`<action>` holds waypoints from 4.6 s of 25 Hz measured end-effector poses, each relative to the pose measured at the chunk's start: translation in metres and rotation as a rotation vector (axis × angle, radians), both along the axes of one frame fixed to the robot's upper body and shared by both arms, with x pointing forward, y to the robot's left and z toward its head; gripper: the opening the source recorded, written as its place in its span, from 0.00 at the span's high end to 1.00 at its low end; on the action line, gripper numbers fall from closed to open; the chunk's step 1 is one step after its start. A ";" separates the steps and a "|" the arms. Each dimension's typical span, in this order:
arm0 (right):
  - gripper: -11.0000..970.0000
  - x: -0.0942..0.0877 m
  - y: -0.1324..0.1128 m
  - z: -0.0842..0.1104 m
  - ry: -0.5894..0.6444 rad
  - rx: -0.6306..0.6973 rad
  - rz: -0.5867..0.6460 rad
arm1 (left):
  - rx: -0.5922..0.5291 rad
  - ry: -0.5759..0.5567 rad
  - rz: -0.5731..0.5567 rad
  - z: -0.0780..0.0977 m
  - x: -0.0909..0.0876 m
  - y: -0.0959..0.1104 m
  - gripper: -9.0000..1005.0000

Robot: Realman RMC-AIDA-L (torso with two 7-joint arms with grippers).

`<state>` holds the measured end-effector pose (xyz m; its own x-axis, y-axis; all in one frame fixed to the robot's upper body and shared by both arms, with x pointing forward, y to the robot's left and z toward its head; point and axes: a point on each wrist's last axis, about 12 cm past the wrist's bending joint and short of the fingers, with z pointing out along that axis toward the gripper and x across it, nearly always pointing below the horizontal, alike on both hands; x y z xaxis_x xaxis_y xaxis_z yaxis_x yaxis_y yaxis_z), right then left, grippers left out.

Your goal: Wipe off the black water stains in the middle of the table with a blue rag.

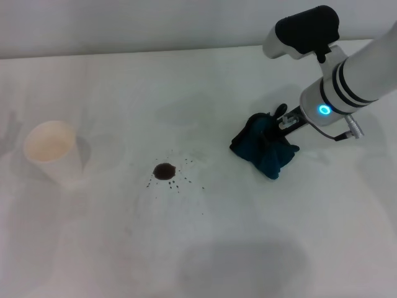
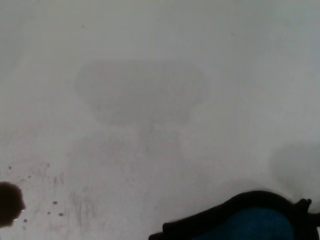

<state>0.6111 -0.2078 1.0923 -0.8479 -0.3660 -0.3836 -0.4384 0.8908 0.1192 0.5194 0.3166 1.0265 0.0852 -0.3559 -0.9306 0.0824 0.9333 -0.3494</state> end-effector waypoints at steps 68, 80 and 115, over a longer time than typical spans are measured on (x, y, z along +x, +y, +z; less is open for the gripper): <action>0.88 -0.013 0.035 -0.033 -0.251 0.078 0.405 | -0.135 -0.016 -0.047 0.005 0.005 -0.005 0.11; 0.88 -0.024 -0.043 -0.023 -0.189 0.158 0.150 | -0.134 -0.016 -0.047 0.005 0.005 -0.005 0.11; 0.13 -0.056 -0.108 -0.020 -0.813 0.988 -0.370 | -0.100 -0.028 -0.003 0.004 -0.006 0.012 0.11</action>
